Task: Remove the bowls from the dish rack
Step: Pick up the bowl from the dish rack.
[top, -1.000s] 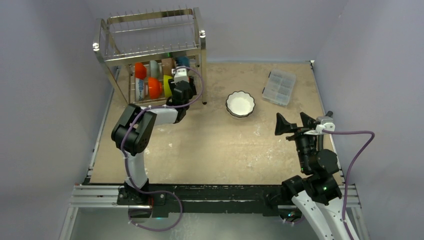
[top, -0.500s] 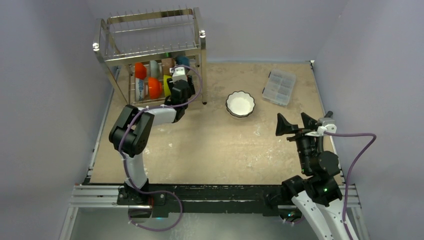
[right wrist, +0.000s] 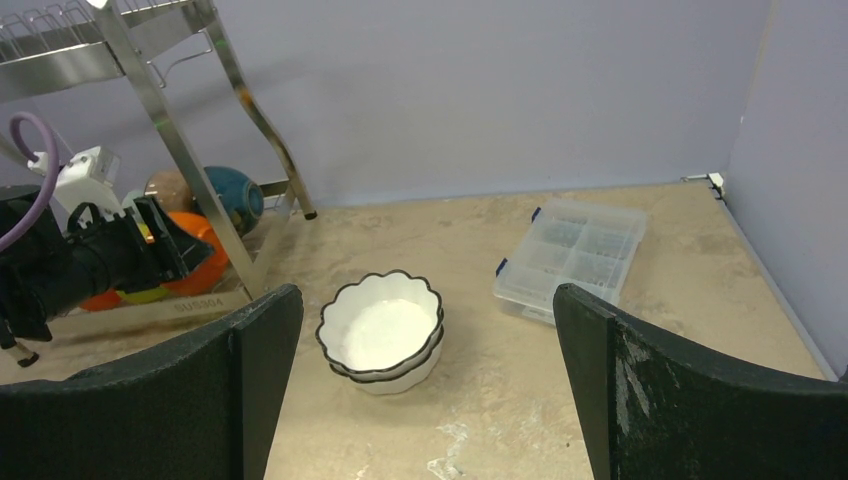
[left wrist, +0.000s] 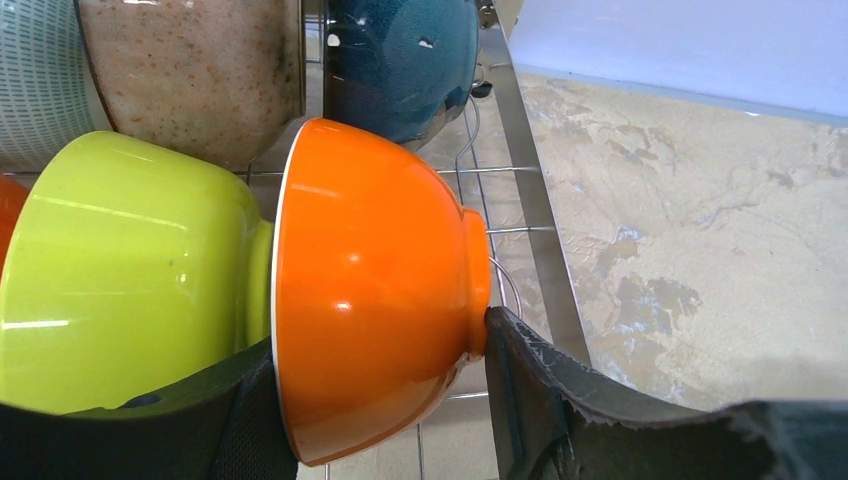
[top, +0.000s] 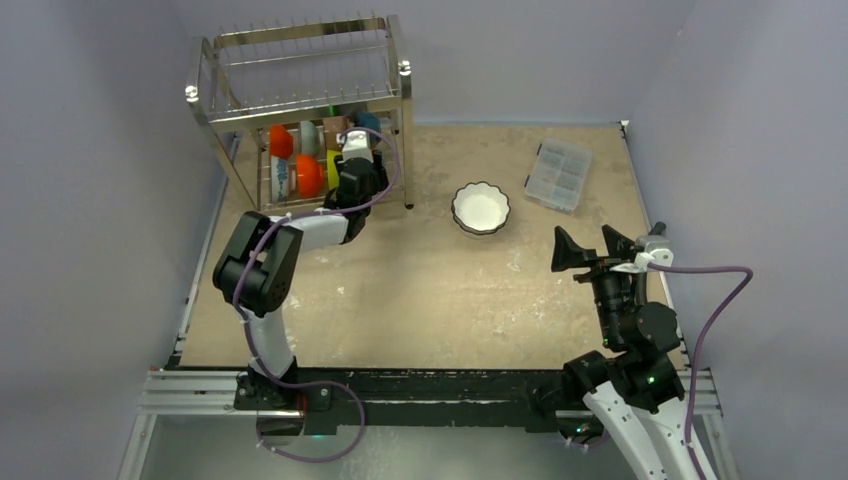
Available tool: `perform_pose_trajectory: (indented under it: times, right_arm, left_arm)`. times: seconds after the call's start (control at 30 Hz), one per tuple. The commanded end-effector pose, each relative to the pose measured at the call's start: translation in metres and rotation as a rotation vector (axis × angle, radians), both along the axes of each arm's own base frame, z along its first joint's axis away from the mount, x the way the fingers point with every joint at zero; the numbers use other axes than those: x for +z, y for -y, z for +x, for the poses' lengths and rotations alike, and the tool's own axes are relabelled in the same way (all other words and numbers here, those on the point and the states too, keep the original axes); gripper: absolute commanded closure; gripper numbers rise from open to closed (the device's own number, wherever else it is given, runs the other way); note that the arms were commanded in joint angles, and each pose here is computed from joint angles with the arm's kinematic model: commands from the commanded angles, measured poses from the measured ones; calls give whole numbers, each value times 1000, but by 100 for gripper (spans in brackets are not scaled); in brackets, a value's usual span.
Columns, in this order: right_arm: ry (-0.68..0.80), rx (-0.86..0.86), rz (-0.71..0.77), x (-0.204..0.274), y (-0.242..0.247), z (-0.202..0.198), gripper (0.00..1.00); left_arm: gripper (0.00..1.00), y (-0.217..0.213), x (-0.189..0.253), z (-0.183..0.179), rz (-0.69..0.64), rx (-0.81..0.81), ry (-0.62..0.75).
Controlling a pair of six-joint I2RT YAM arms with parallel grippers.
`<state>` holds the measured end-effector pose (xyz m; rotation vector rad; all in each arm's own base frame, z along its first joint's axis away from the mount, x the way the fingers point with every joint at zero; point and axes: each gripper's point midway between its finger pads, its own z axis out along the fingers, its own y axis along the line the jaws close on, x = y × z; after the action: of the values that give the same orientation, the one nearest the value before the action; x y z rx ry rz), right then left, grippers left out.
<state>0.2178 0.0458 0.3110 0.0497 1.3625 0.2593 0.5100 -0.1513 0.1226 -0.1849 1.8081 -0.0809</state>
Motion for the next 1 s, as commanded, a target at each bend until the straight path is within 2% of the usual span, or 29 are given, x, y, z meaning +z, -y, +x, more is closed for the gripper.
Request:
perform_pose_trajectory:
  times: [0.0, 0.47, 0.8, 0.97]
  right_arm:
    - [58, -7, 15, 15, 3, -4, 1]
    - [64, -7, 18, 15, 3, -6, 1]
    - [72, -3, 21, 17, 3, -7, 1]
    - [75, -5, 23, 18, 4, -8, 1]
  left_arm:
    - [46, -1, 48, -1, -66, -14, 90]
    - [50, 8, 62, -7, -156, -104, 108]
    - [51, 9, 63, -10, -123, -147, 84]
    - [47, 18, 52, -7, -101, -197, 51]
